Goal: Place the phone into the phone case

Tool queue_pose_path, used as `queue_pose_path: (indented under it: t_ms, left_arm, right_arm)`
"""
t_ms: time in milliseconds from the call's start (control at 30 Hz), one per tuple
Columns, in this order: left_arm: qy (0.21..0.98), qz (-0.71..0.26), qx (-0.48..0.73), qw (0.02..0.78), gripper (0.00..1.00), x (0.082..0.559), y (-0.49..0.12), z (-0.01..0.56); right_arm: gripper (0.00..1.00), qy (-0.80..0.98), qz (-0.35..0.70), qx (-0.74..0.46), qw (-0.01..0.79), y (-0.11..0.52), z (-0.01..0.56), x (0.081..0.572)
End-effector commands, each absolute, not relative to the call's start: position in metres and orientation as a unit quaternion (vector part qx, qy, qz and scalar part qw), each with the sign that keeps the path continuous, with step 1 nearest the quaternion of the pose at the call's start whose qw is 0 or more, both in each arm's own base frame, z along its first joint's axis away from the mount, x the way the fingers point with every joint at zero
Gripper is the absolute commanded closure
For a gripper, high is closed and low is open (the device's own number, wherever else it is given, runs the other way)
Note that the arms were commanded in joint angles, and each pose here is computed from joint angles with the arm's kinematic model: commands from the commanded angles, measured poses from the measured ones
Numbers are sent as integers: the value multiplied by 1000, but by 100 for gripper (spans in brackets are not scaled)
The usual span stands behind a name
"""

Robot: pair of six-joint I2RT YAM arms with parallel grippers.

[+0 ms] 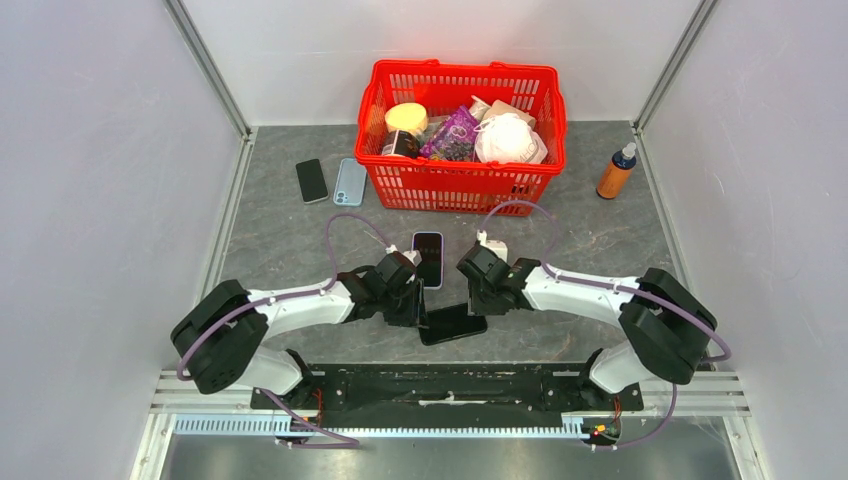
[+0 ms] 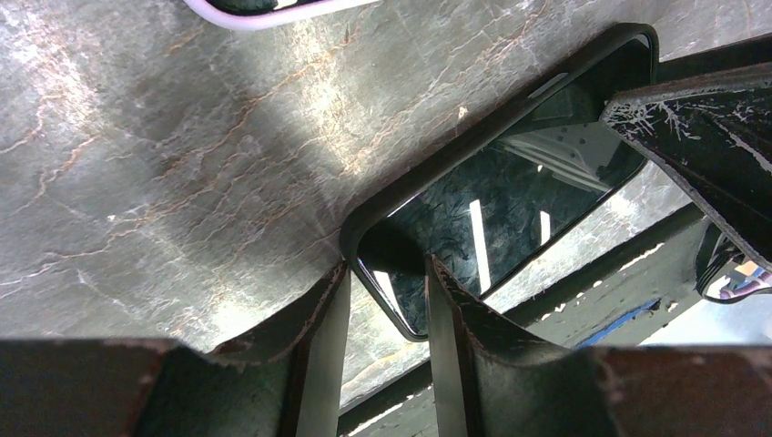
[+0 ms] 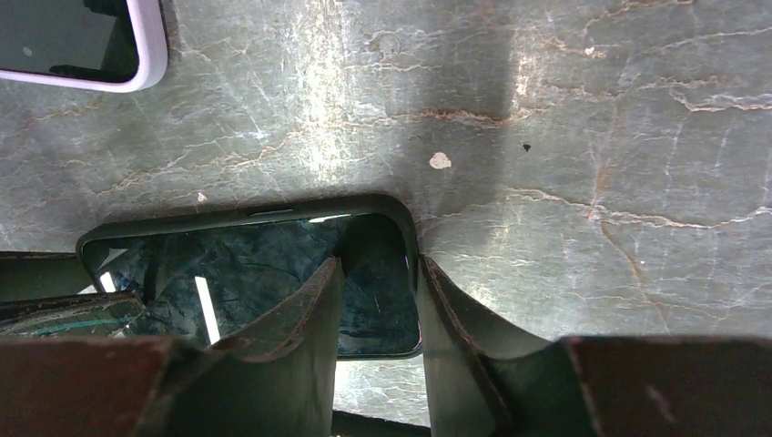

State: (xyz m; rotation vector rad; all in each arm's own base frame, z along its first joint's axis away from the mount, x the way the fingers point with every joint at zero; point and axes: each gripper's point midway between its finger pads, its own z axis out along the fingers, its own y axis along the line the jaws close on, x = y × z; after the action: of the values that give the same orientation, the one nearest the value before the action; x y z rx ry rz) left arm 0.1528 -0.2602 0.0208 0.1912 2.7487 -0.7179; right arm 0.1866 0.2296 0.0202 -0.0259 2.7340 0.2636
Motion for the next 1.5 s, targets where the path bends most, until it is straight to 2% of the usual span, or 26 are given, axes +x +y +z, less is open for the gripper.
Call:
queue_pose_path:
  t_ms: [0,333,567,867,1033,1167,1233,1367,1467]
  left_arm:
    - [952,-246,86,158,58,158,-267,20]
    - [953,-245,90,153,60,156,-273,17]
    - [956,-238,92,148,65,146,-275,7]
    - [957,-229,89,155,67,140,-273,3]
    - [952,-220,103,186,65,148,-268,23]
    - [943,-211,117,231,60,163,-264,50]
    - [937,-214,121,249,57,168,-266,63]
    - [929,-221,126,269,51,177,-272,82]
    - [925,-228,124,277,48,182,-278,88]
  right_arm:
    - [63,980,70,-13,185,233,-8,181]
    - [76,988,47,-2,146,239,-61,142]
    - [69,977,47,-8,207,242,-10,173]
    - [69,971,80,-1,227,246,25,188]
    - [55,964,94,9,247,240,48,192]
    - [31,958,97,27,267,225,69,191]
    - [22,955,100,36,278,217,79,189]
    - [20,954,115,68,270,203,79,174]
    - [26,954,141,83,253,204,69,155]
